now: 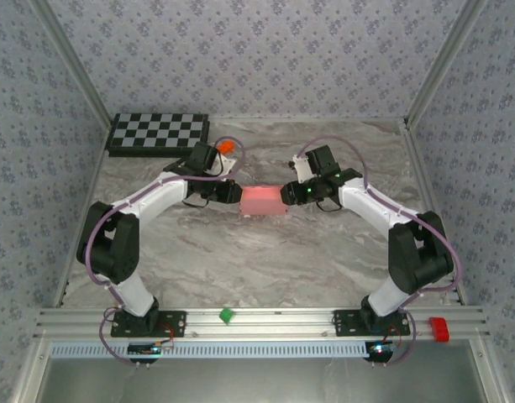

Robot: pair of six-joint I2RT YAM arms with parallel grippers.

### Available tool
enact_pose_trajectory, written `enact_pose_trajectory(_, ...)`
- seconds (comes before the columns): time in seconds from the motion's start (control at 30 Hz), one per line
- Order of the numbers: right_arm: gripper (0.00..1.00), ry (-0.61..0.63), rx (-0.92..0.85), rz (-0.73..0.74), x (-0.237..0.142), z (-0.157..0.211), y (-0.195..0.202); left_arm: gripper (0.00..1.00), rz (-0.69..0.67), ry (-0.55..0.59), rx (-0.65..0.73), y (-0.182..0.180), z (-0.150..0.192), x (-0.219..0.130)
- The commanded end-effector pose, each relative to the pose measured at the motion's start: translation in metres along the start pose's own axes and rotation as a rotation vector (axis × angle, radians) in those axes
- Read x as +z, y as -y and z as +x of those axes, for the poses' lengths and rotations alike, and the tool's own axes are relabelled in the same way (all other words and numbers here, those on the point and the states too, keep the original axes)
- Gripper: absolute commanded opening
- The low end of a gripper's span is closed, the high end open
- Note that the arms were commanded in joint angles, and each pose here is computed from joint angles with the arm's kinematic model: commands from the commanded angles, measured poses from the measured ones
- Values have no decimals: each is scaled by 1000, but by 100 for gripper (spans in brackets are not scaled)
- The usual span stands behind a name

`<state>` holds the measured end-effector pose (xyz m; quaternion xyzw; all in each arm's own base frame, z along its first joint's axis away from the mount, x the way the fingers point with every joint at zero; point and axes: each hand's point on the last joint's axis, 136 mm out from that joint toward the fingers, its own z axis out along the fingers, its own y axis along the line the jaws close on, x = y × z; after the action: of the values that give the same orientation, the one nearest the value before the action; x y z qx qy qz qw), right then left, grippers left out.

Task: Fold the paper box

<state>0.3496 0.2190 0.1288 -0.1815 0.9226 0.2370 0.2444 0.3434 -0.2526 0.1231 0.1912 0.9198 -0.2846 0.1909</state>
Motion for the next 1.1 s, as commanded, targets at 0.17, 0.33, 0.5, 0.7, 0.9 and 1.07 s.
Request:
enact_pose_trajectory(0.17,45,52,2,3,-16,-13,-5,27,13,9,33,9,-11,-5)
enact_pose_trajectory(0.33,46,68,2,-7,-19,-16,-7,34,25,24,43,13,-15,-9)
enact_pose_trajectory(0.5,48,84,9,-24,-22,-19,-9,41,35,40,54,17,-19,-14)
enact_pose_trajectory(0.7,49,117,24,-55,-26,-28,-12,51,49,72,69,24,-22,-23)
enact_pose_trajectory(0.9,50,149,35,-65,-30,-41,-14,58,71,128,70,29,-30,-32)
enact_pose_trajectory(1.07,49,142,63,-36,-27,-44,-7,61,96,193,19,29,-43,-38)
